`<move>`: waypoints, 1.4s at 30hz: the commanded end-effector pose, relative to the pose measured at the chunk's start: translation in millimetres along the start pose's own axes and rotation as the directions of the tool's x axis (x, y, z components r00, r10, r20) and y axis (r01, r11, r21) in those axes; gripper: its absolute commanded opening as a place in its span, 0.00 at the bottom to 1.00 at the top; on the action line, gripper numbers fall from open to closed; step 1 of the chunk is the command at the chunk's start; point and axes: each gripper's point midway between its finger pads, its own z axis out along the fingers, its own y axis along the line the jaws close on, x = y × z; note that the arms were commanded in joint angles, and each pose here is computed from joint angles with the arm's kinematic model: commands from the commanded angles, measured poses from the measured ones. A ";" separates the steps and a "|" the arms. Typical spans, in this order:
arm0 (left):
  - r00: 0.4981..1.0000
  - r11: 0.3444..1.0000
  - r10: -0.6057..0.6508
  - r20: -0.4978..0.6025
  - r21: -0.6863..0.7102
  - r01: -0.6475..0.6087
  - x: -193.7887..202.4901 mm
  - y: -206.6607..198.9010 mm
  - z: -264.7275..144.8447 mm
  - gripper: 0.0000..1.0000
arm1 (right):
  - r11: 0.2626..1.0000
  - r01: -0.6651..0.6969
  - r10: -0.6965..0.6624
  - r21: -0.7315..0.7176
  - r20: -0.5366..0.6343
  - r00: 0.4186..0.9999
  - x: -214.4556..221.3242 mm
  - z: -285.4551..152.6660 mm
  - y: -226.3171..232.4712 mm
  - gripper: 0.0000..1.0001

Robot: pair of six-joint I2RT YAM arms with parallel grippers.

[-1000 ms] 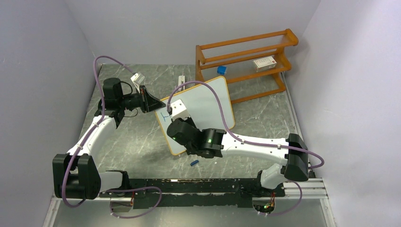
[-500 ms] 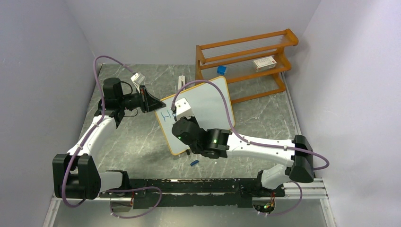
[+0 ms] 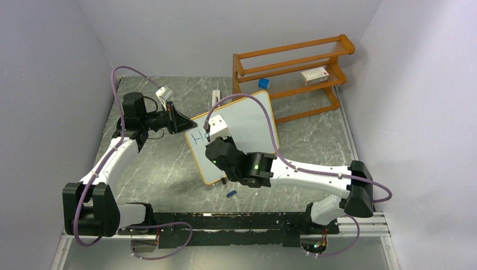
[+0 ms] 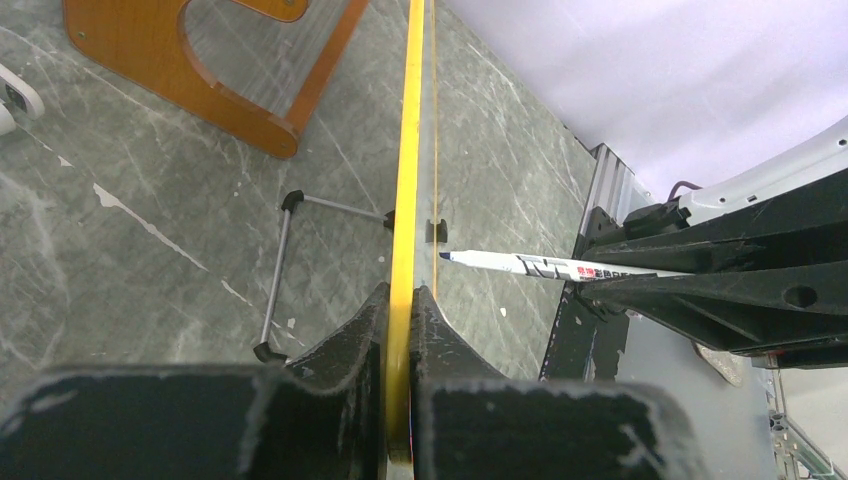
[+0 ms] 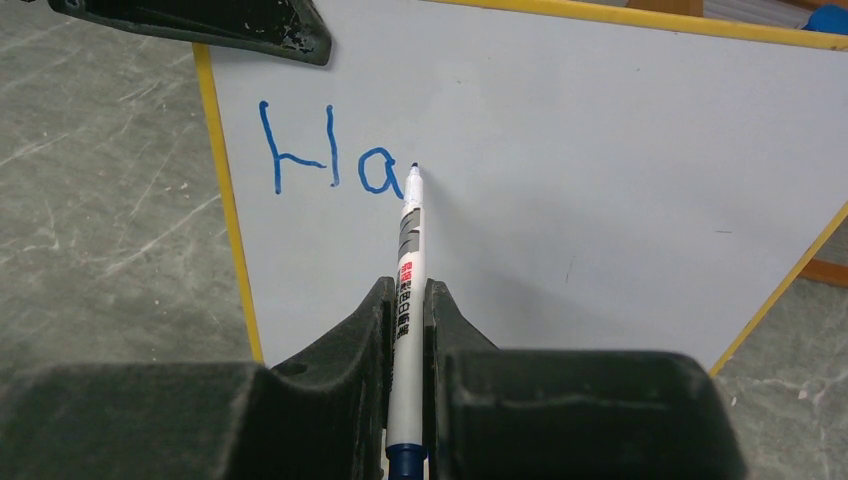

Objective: Write a sentence on the whiteboard

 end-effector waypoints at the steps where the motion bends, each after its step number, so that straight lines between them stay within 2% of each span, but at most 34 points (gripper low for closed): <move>1: 1.000 1.000 0.012 -0.029 0.018 -0.011 6.9 -1.6 4.4 0.05 | 0.999 -0.026 0.025 0.028 0.027 0.999 -8.8 3.1 -4.6 0.00; 22: 1.000 1.000 0.008 -0.028 0.023 -0.007 6.8 -1.9 4.8 0.05 | 1.000 -0.022 0.021 0.012 0.024 0.999 -10.4 8.0 -0.9 0.00; 42: 1.000 1.000 0.011 -0.026 0.021 -0.010 6.1 -2.1 4.5 0.05 | 1.000 -0.004 0.005 0.020 -0.068 0.998 12.7 9.5 -3.1 0.00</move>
